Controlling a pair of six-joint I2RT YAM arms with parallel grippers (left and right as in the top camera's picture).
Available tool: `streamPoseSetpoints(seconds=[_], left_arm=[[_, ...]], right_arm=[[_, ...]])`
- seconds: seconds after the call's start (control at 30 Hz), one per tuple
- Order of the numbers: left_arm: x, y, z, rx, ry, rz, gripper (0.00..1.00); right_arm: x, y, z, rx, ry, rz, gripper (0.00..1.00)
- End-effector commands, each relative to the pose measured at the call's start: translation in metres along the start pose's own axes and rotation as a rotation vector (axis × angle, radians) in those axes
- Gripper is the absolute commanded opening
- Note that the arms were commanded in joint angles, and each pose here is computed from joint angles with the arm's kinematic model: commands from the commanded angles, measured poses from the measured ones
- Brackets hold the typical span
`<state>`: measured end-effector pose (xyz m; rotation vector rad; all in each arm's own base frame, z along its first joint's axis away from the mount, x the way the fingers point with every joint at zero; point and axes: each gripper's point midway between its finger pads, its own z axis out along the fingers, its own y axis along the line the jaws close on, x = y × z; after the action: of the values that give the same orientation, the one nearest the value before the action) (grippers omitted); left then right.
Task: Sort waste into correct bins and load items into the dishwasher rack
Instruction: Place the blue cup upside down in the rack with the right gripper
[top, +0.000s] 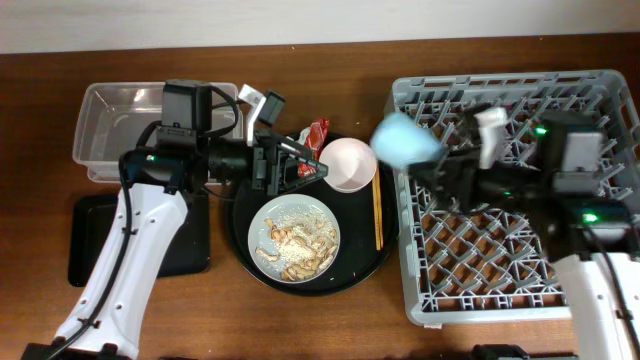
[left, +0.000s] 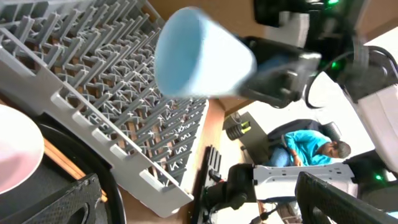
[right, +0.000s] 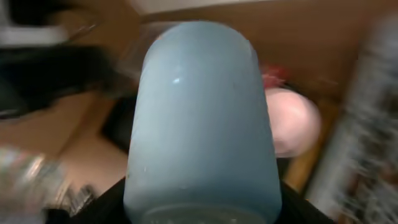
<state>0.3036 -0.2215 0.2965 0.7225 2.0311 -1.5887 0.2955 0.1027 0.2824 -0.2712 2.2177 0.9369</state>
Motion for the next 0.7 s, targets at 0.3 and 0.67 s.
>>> streamPoseSetpoints(seconds=[0.3,0.67], left_arm=[[-0.005,0.002,-0.002,-0.045,-0.01,0.03,0.99],[-0.003,0.002,-0.002,-0.045,-0.006,0.02,0.99]], right_arm=[[0.062,-0.16,-0.117,0.85,-0.006,0.55,0.56],[0.102,-0.189,-0.128,1.041,0.132,0.743,0.56]])
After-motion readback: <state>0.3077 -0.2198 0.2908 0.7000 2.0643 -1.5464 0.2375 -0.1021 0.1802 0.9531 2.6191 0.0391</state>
